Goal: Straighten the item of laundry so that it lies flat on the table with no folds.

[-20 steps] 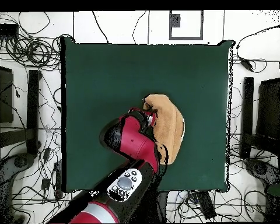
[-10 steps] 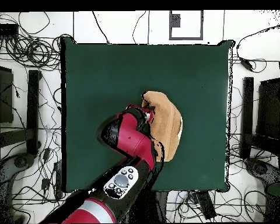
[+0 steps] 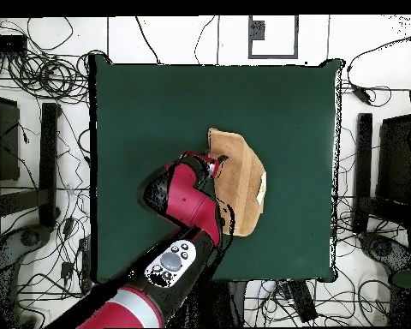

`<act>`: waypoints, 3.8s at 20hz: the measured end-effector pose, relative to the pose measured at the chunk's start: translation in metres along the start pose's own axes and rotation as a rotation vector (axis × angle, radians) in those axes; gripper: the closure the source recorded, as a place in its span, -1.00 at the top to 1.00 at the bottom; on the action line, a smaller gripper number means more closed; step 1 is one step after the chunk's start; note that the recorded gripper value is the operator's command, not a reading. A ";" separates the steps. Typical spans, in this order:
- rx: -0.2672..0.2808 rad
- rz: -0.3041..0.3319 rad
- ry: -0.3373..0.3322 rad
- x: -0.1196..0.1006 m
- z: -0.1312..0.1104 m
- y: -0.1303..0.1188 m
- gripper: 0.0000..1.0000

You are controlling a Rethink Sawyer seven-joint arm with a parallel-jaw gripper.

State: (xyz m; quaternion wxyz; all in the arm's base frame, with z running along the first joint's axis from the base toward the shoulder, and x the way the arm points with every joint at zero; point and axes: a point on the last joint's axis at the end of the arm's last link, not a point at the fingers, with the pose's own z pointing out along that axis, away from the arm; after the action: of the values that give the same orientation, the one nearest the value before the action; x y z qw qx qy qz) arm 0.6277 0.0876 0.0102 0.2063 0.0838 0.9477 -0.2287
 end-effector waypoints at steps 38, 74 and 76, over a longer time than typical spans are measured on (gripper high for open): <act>0.001 0.006 -0.006 -0.043 -0.018 -0.118 1.00; 0.040 -0.012 0.082 0.002 0.021 -0.139 1.00; 0.041 -0.012 0.082 0.003 0.022 -0.140 1.00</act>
State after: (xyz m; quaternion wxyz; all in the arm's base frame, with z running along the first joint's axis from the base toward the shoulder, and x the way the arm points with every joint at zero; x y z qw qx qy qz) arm 0.5968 -0.0463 0.0468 0.1641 0.0919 0.9509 -0.2458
